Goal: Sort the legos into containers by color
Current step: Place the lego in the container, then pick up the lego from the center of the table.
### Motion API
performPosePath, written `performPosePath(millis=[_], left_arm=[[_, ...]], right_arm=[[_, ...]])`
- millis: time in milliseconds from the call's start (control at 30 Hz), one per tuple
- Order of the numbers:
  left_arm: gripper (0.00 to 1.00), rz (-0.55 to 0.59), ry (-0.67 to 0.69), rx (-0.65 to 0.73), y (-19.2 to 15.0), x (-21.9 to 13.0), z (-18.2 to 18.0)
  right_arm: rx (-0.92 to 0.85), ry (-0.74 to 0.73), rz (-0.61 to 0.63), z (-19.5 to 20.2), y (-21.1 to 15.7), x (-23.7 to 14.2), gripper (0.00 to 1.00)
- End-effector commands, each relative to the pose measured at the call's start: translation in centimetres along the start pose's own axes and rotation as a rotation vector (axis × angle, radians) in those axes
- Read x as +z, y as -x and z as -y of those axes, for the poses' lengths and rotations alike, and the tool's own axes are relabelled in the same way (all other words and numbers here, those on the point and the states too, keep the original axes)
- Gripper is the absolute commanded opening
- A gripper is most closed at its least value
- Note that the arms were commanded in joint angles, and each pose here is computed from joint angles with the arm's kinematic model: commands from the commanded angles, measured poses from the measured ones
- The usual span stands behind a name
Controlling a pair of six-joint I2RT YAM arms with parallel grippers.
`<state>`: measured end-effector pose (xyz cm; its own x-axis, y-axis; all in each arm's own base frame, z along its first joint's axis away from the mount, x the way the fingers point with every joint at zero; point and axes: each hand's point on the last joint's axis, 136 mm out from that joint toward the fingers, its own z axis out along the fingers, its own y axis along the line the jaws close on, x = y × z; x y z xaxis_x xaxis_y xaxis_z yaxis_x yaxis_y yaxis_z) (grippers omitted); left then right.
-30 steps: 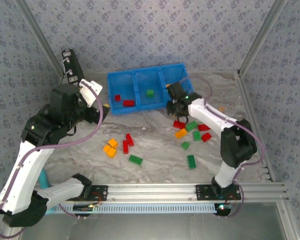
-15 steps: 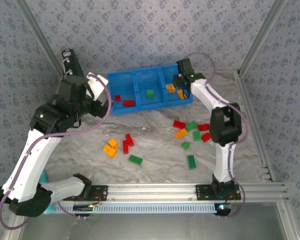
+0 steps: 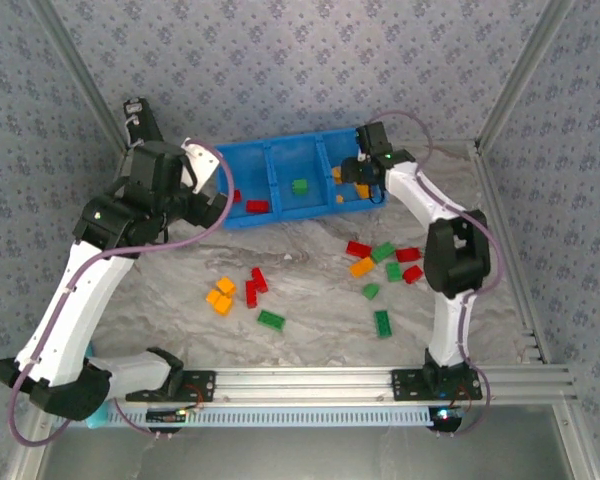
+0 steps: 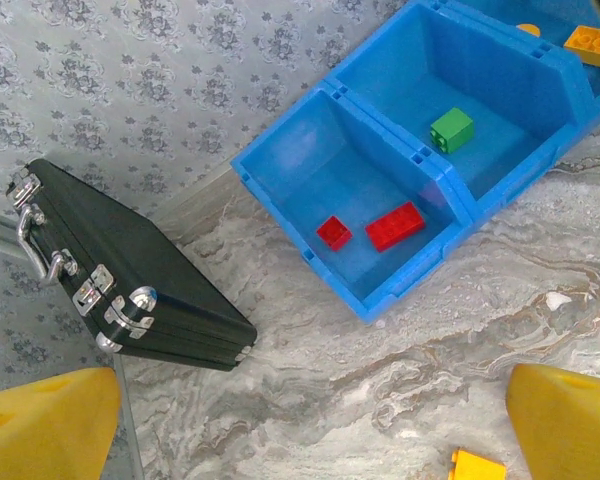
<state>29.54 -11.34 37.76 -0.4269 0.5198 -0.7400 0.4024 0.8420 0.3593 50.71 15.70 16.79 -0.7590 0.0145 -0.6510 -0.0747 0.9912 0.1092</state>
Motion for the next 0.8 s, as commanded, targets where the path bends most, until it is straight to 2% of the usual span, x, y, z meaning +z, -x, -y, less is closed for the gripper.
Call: performPosePath(millis=[0, 167, 300, 400, 567, 600, 767], left_arm=[[0.99, 0.039, 0.009, -0.014, 1.0, -1.1, -0.8], [0.99, 0.037, -0.004, -0.025, 0.9, -1.1, -0.7], [0.98, 0.036, -0.015, -0.038, 1.0, -1.0, -0.7], [0.98, 0.042, -0.026, -0.046, 1.3, -1.1, -0.7], [0.98, 0.044, -0.035, -0.047, 1.2, -1.3, -0.5], [0.98, 0.042, -0.035, -0.046, 1.1, -1.2, -0.5], [0.99, 0.035, -0.034, -0.046, 1.0, -1.1, -0.5]], right_arm=[[-0.022, 0.019, -0.015, -0.9, -1.8, -4.9, 0.61], [0.047, 0.033, -0.114, -0.3, -6.6, -7.0, 0.76], [0.135, 0.069, -0.191, -0.9, -10.5, -6.6, 0.80], [0.152, 0.038, -0.255, -0.9, -13.5, -5.6, 0.84], [0.186, 0.041, -0.279, -1.2, -15.0, -3.3, 0.88], [0.182, 0.026, -0.315, -0.8, -16.7, -2.6, 0.88], [0.156, -0.029, -0.367, 0.0, -18.2, -0.6, 0.89]])
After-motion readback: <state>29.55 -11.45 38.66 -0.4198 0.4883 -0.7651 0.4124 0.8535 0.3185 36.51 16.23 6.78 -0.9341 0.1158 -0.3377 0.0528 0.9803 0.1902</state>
